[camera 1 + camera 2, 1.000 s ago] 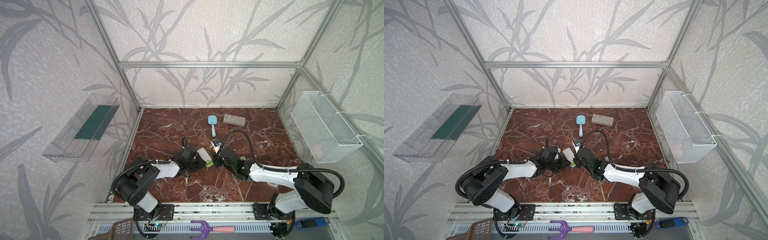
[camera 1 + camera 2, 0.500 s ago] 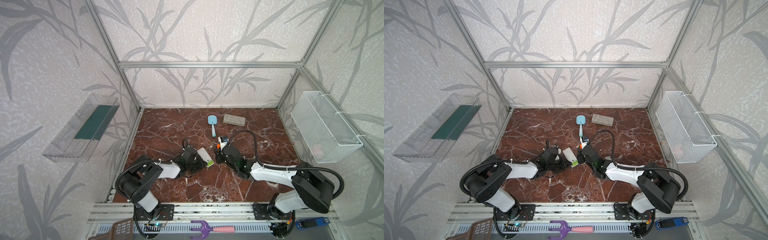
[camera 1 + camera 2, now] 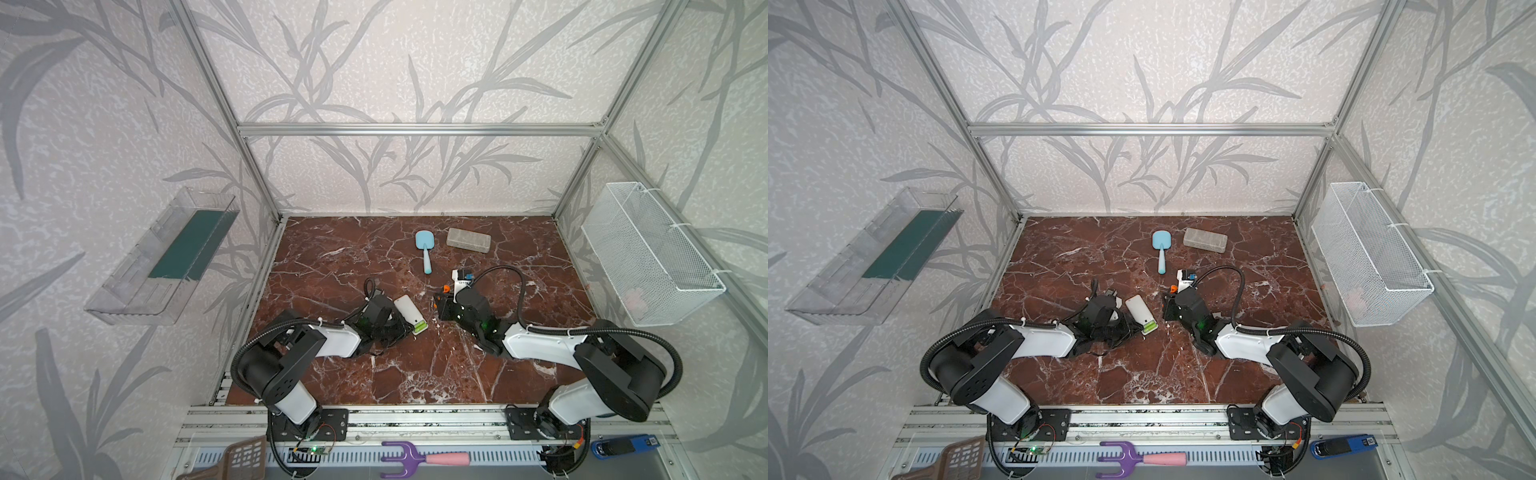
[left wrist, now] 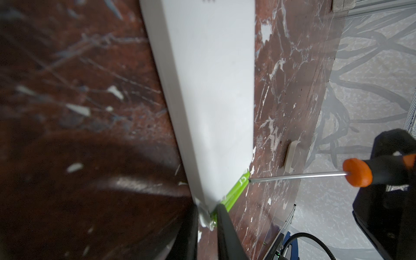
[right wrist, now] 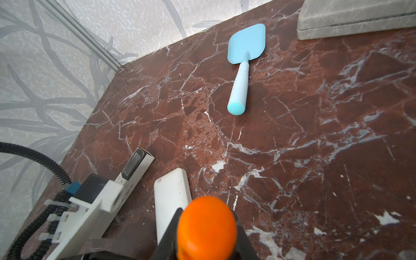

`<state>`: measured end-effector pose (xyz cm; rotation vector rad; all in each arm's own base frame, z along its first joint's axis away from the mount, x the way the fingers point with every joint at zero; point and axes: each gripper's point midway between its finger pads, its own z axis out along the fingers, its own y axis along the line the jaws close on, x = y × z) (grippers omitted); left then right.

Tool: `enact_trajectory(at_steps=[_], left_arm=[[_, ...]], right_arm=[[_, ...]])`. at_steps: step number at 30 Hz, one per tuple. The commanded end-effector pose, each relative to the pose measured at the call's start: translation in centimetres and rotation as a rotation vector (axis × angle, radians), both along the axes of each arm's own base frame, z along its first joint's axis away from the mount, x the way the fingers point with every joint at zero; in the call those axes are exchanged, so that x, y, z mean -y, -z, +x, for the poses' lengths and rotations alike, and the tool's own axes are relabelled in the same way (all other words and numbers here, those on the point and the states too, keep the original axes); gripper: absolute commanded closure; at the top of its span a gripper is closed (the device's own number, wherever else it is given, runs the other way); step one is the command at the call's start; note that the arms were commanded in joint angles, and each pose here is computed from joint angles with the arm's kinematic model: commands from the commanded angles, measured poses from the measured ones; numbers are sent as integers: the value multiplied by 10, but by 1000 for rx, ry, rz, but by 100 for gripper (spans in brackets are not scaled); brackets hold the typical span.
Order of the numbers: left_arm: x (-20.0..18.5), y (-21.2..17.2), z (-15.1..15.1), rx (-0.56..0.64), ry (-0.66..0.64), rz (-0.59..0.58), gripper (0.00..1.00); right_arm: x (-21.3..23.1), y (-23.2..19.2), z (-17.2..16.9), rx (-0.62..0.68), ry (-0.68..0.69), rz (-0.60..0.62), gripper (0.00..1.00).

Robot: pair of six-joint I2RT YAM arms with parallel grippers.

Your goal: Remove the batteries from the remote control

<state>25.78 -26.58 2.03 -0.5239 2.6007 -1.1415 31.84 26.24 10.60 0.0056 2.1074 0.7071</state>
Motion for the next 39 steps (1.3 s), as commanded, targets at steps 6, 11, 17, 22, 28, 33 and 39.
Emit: enact_trajectory(at_steps=[6,11,17,22,28,33,39], left_arm=[[-17,32,-13,-75,-24,107,83],[-17,34,-13,-80,-25,114,83],[-17,36,-14,-81,-19,123,83],[-17,36,-14,-81,-17,128,84],[-17,36,-14,-83,-17,128,84],[-19,38,-16,-87,-19,131,84],[-19,40,-18,-89,-20,129,83]], right_arm=[[-20,9,-30,27,-203,-269,100],[-28,20,-35,40,-256,-374,100],[-41,36,-43,37,-330,-467,100],[-53,42,-49,51,-420,-591,100],[-52,51,-53,6,-420,-636,100],[-44,50,-52,-7,-316,-482,100],[-35,44,-45,-40,-206,-313,100]])
